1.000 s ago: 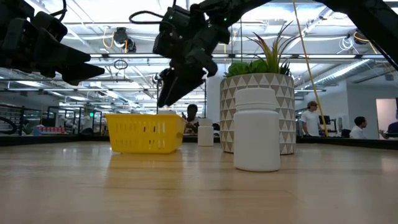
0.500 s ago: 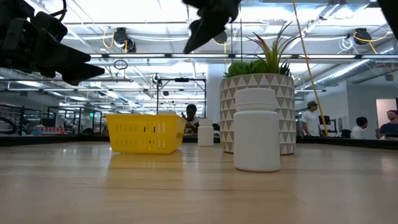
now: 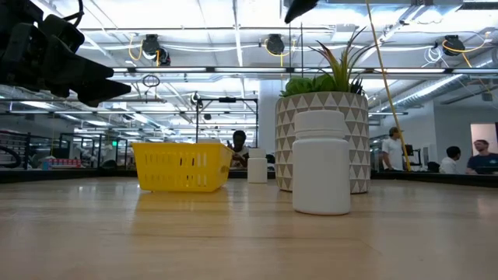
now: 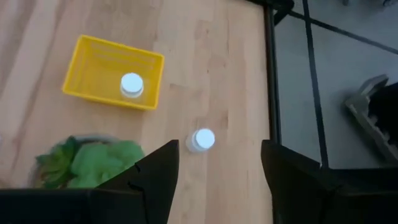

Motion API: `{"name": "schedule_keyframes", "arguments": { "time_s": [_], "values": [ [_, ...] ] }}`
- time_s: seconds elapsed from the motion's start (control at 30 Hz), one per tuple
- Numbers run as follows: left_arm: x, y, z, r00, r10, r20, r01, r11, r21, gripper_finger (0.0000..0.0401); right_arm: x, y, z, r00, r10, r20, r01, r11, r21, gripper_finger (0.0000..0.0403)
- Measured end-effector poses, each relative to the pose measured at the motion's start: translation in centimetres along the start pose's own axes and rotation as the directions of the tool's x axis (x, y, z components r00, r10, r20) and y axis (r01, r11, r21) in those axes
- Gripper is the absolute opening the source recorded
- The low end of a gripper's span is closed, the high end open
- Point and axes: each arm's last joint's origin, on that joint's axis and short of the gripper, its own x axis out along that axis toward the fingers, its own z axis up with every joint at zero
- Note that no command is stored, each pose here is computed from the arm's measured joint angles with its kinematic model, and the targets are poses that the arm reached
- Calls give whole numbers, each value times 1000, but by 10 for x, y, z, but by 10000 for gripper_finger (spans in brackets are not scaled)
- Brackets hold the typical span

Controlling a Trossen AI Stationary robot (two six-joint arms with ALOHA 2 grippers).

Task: Pick and place pill bottles into a basket
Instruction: Put the white medicine bottle into the yellow basket

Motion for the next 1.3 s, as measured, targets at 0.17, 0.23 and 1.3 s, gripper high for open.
{"name": "schedule_keyframes", "arguments": {
  "time_s": [0.17,0.23,1.3],
  "values": [
    [0,0,0,1000,0,0,0,1000,0,324,-17,4,-19,1000,-6,11,6,1000,-5,217],
    [0,0,0,1000,1,0,-1,1000,0,324,-14,7,-35,1000,-4,-26,3,1000,-14,217],
    [0,0,0,1000,4,2,-4,999,32,324,61,40,-264,896,-442,42,312,696,646,232]
  ]
}}
